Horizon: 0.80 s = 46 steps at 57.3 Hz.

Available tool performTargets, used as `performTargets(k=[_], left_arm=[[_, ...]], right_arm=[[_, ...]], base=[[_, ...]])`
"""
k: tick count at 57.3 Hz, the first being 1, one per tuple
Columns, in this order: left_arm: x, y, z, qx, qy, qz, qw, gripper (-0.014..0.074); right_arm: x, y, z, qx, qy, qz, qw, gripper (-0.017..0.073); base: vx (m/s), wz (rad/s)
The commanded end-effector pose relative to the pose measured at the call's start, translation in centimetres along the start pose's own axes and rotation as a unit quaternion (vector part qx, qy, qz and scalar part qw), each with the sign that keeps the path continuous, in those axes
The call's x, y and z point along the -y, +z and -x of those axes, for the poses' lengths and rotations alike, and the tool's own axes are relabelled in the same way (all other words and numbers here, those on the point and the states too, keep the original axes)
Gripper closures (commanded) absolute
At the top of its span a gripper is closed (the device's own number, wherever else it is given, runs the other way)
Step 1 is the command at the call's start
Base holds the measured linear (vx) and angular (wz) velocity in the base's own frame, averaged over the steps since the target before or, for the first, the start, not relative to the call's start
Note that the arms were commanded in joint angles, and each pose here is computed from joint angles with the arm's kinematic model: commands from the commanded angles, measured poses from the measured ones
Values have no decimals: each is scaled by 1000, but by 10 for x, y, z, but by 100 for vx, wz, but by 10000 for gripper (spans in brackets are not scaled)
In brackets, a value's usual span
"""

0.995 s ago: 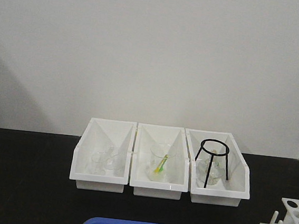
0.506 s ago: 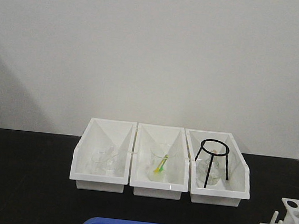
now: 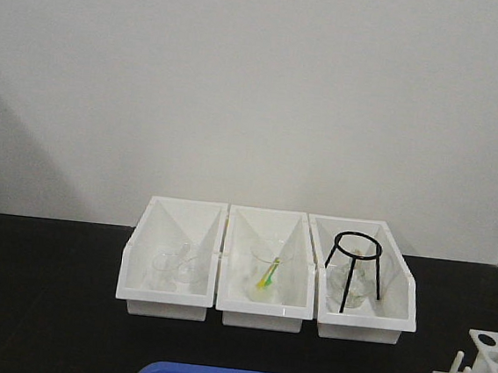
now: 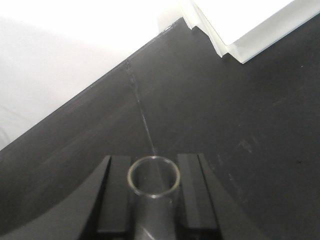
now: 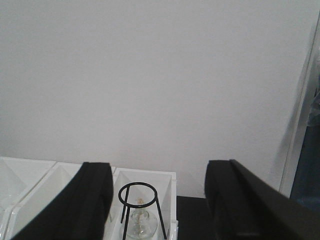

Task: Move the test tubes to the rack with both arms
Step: 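Close the left gripper on the glass tube and lift it out, then carry the tube with the left gripper toward the right gripper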

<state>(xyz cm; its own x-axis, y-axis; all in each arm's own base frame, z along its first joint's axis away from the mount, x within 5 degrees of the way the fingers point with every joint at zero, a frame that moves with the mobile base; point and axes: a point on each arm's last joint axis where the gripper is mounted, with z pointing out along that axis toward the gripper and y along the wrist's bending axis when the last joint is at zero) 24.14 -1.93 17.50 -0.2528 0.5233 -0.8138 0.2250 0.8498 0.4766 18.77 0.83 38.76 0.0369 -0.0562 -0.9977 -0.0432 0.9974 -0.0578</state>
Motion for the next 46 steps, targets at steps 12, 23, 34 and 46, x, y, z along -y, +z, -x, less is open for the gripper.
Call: performTargets(k=[12,23,34,46], left_arm=[[-23,-20,39,97,-23,57,993,616],[-46,-37,81,87,-46,42,994,616],[-81,-61,143,102,-85,37,990,616],[-101,-81,192,156,-152,31,975,616]], right_arm=[[2,-2,18,51,-5,-4,999,102],[2,-2,16,39,-5,-4,999,102],[2,-2,12,14,-5,-4,1000,102],[-17,8,1,-21,-4,44,999,102]], base=[[0,0],[0,0],[0,0],[0,0]])
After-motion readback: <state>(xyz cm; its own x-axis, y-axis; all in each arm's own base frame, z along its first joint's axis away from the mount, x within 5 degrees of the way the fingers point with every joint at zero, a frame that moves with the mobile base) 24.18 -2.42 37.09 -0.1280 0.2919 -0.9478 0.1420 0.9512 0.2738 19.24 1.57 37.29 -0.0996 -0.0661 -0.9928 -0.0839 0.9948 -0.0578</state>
